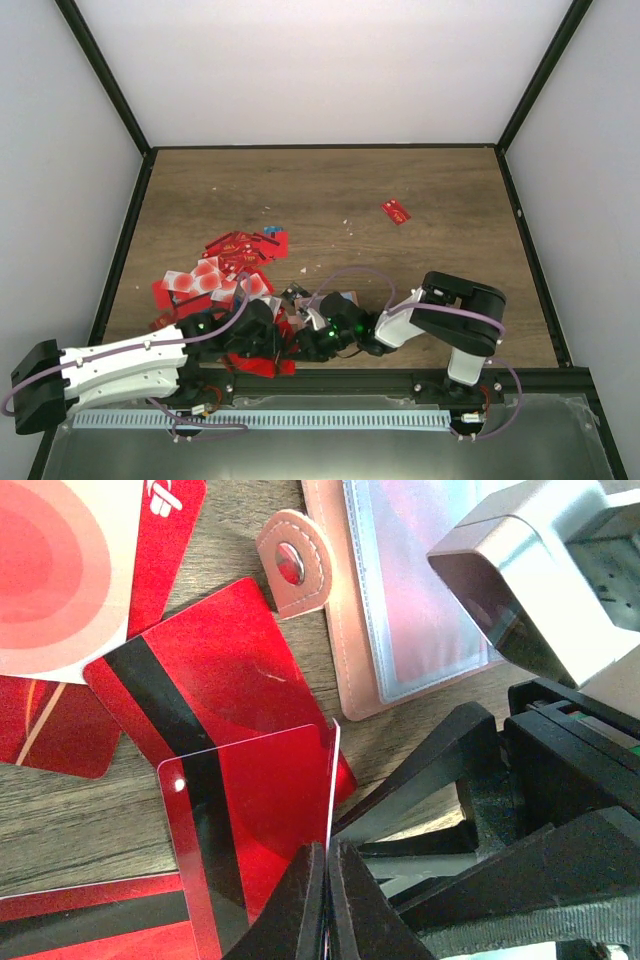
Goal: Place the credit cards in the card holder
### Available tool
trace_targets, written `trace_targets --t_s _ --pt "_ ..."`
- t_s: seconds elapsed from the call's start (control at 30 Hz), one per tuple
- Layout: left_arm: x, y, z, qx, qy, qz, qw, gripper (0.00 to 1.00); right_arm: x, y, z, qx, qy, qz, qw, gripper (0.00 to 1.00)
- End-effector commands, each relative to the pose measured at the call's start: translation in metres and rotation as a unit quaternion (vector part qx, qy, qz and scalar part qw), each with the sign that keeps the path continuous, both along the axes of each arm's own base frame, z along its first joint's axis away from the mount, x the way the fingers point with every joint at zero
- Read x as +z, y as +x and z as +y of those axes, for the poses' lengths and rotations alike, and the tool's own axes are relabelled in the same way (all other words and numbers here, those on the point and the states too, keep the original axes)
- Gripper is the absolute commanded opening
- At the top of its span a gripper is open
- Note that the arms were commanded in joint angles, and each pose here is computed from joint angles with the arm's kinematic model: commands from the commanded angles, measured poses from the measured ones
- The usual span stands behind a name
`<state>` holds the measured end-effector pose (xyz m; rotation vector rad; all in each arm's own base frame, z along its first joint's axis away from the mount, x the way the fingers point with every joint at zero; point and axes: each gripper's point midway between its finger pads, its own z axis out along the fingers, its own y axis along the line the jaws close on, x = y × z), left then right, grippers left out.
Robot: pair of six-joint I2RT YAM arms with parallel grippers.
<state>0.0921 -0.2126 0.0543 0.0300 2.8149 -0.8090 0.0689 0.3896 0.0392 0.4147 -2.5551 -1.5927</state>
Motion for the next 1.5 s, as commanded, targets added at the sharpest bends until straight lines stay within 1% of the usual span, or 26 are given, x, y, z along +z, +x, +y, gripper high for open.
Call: trace_targets --t_s 0.0,0.27,0.43,0.57,0.7,0.97,1.1,1.3,1.47 --pt "-0.002 -0.005 0.0 -0.009 0.003 0.01 1.0 0.04 0.014 0.011 0.006 -0.014 0.009 -0.037 0.999 0.47" --pt "0.003 -0.002 0.002 -0.007 0.007 0.0 1.0 0.04 0.024 0.016 -0.002 -0.015 -0.007 -0.065 0.998 0.47" --pt "0.019 0.004 -0.003 -0.002 -0.006 -0.019 1.0 0.04 0.044 0.024 -0.014 -0.023 -0.008 -0.1 0.995 0.48" --pt "0.04 0.012 -0.01 0.006 -0.029 -0.038 0.999 0.04 0.059 0.043 -0.035 -0.051 -0.023 -0.137 0.989 0.49" --pt "0.062 0.021 -0.023 0.012 -0.066 -0.06 0.996 0.04 0.065 0.074 -0.065 -0.095 -0.051 -0.17 0.98 0.5" --pt "0.084 0.044 -0.049 0.027 -0.121 -0.107 0.987 0.04 0.067 0.122 -0.122 -0.166 -0.085 -0.2 0.962 0.52" --pt "0.079 0.06 -0.058 0.035 -0.138 -0.119 0.983 0.04 0.061 0.132 -0.133 -0.178 -0.095 -0.202 0.958 0.52" --pt "0.068 0.078 -0.066 0.059 -0.17 -0.109 0.978 0.04 0.046 0.141 -0.14 -0.185 -0.114 -0.197 0.956 0.52" --pt "0.05 0.081 -0.072 0.052 -0.159 -0.087 0.982 0.04 0.037 0.143 -0.143 -0.183 -0.121 -0.194 0.956 0.52"
